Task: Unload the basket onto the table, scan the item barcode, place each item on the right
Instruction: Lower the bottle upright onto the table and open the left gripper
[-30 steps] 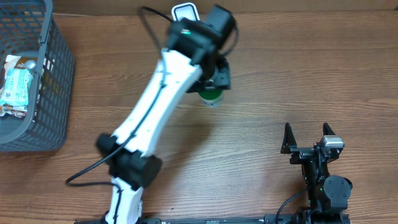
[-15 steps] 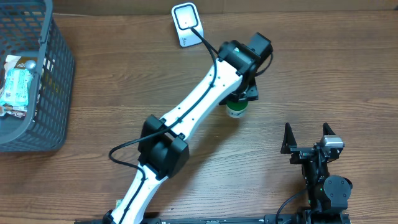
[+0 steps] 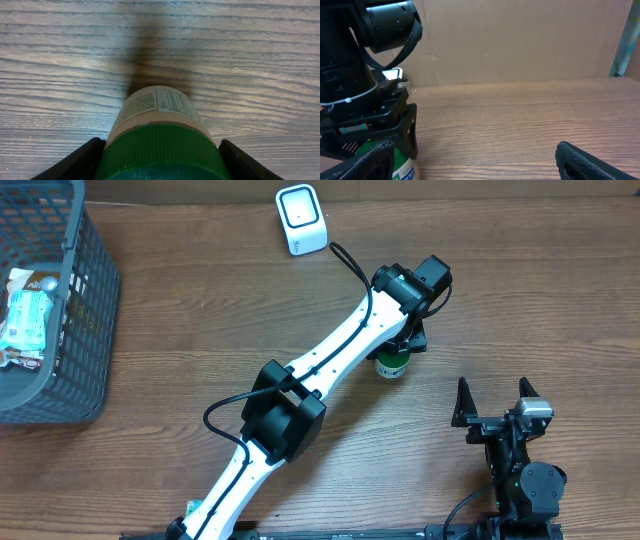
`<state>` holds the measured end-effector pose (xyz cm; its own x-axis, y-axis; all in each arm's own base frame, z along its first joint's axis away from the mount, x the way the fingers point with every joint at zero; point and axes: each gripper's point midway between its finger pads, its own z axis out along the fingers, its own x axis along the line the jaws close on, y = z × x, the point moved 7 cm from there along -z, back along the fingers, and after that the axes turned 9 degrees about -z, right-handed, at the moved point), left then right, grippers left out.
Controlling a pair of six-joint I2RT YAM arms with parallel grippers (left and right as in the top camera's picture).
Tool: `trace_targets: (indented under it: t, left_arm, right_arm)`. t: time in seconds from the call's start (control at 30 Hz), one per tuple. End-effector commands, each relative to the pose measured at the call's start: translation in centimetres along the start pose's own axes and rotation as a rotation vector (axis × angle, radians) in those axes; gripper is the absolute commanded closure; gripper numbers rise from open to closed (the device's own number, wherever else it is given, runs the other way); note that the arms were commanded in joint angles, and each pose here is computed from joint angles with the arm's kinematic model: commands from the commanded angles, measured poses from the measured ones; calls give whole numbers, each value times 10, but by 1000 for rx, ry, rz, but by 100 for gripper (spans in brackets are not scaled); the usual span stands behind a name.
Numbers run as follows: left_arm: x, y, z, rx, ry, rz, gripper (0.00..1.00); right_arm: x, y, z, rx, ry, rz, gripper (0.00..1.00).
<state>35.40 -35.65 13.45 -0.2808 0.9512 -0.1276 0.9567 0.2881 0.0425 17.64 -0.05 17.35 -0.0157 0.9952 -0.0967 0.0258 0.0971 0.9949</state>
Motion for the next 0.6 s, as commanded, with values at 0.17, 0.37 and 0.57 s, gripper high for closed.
trace_targets:
  t: [0.17,0.37,0.57]
  left_arm:
    - [-1,0,0,-21,7,64,24]
    - [-2,-1,-1,-22,6,85,18]
    - [-4,1,-1,-31,-5,215,16]
  right_arm:
    - [-1,-2,0,-2,-13,4,0]
    - [-1,-2,0,-2,-13,4,0]
    - [-1,-2,0,-2,-13,4,0]
